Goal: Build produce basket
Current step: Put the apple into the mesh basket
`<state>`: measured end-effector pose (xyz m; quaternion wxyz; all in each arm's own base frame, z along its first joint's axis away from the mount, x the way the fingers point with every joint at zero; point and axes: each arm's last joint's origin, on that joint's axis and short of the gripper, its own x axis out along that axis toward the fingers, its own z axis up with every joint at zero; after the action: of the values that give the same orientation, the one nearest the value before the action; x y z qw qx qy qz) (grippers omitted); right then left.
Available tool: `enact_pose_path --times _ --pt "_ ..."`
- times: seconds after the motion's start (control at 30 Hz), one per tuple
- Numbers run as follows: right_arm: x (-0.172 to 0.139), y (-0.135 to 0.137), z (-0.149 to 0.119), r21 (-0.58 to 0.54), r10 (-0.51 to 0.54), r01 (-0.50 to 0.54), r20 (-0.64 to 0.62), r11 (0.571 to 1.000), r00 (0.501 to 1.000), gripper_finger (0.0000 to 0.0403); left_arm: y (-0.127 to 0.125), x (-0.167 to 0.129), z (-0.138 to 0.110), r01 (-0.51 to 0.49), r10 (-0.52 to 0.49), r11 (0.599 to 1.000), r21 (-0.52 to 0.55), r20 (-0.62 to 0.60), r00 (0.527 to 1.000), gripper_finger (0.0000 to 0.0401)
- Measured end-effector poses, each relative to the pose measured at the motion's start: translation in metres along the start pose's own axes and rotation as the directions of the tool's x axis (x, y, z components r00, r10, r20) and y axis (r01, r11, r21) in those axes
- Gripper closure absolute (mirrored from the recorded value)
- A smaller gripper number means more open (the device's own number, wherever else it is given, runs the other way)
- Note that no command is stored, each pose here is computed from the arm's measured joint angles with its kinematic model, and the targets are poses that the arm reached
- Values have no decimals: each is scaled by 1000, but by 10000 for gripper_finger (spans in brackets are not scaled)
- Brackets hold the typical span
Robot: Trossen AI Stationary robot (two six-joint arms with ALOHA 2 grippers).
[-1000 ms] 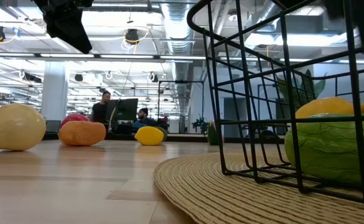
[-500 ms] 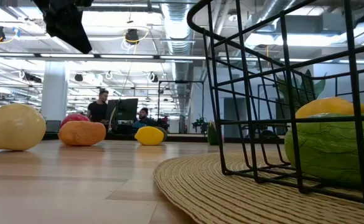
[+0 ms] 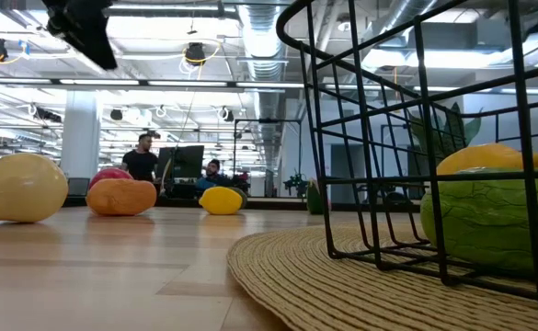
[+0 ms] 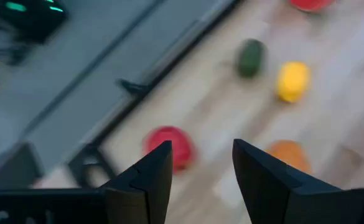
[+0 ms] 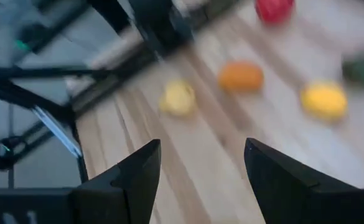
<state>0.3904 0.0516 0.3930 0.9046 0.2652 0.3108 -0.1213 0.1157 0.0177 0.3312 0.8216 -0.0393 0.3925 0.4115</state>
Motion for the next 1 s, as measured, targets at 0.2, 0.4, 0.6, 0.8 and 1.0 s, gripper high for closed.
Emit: enact_pose_path --times 0.2,0.4,0.6,0.8,1.0 --pt "-16 -12 24 -118 42 -29 110 993 993 155 23 -26 11 -63 65 996 -66 27 998 246" --pt "-47 -34 44 -123 10 13 188 992 982 155 28 -21 -5 -40 15 970 -240 -108 994 246" --pt "-88 -57 60 -141 -119 174 332 975 936 155 25 -9 -20 -129 66 925 -356 -183 981 246" --pt "-138 -95 64 -110 -307 368 363 923 880 155 13 10 -32 -212 75 844 -493 -284 956 246" --pt "-188 -131 62 -89 -451 517 380 852 808 155 -5 31 -46 -272 -14 698 -663 -392 920 246"
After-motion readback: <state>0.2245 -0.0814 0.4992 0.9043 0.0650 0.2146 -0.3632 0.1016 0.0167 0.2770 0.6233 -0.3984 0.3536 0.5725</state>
